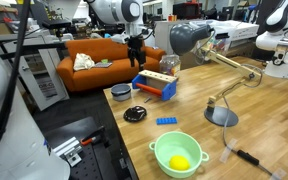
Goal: Remove the bolt from the hole
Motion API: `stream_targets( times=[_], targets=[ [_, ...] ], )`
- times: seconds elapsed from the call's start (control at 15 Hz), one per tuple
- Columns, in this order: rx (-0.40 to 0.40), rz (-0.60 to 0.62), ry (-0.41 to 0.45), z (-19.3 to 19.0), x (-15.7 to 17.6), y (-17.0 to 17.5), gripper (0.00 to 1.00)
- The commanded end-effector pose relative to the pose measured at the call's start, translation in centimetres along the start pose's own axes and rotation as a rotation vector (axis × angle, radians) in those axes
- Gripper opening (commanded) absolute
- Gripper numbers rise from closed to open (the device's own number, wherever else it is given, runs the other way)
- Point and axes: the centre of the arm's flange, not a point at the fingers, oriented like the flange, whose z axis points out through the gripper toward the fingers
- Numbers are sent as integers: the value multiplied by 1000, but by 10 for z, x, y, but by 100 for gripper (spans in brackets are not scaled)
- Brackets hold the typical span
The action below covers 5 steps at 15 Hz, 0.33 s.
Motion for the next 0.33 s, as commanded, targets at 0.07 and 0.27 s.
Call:
stream_targets(
  times=[0.07,0.27],
  targets=[
    [3,-3,12,-8,-3,0,100],
    [-3,-2,-6,4,-2,0,100]
  ],
)
